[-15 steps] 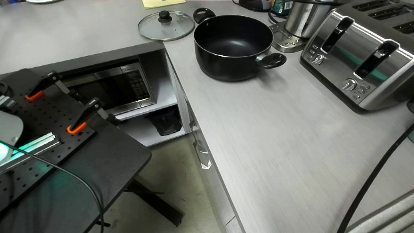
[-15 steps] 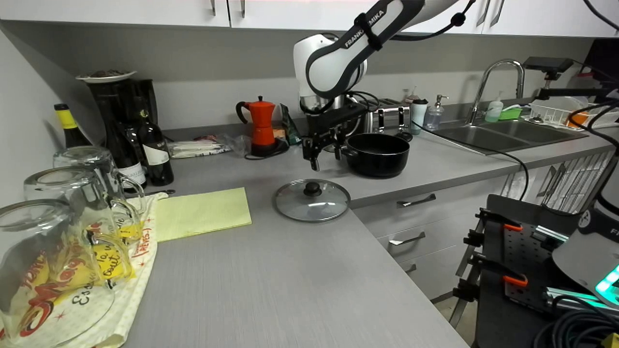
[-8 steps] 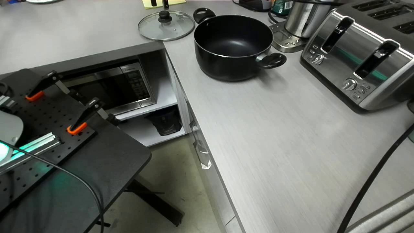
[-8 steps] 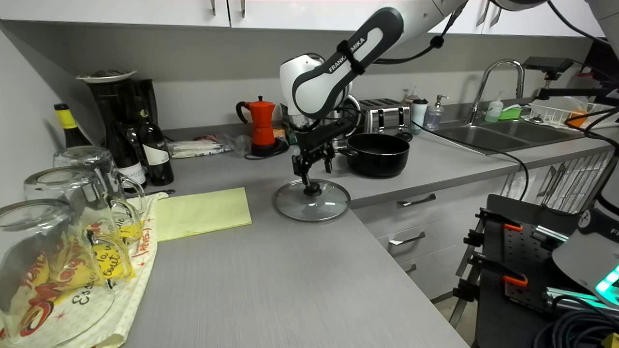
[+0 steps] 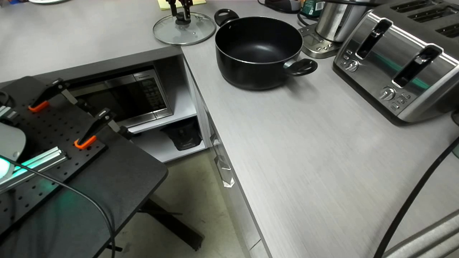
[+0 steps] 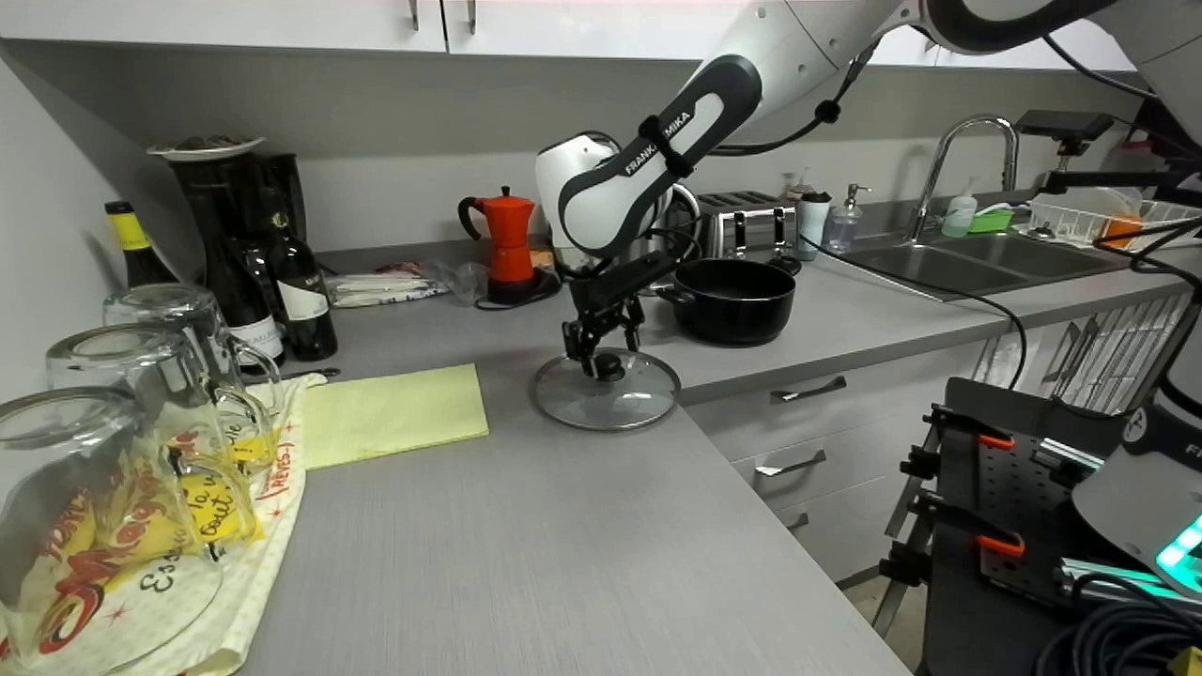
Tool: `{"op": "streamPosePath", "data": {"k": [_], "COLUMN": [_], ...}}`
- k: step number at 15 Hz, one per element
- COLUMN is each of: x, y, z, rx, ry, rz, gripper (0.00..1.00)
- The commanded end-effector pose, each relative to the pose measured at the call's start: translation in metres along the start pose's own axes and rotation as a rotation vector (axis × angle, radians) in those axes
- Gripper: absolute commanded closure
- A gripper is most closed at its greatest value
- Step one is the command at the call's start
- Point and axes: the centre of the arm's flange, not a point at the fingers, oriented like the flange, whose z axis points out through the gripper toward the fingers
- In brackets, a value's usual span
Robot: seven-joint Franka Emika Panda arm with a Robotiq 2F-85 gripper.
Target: Put the glass lid on the black pot.
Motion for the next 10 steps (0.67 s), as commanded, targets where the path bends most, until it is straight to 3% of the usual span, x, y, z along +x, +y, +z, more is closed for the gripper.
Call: {"op": "streamPosePath", "data": {"k": [1,3,8,10], "x": [0.0145,0.0168,0.0197,0.0168], "y": [-0.0026,-0.0021,-0.004,-0.0042], "z": [-0.0008,-0.0018,-0.0076,-0.0102], "rx": [-0.015,-0.014,-0.008,-0.004], "ry": [0.009,0.014,0.023,0.025], "rz": [0.001,0.003,0.0,-0.004], "gripper": [0.25,0.32,0.7,0.75]}}
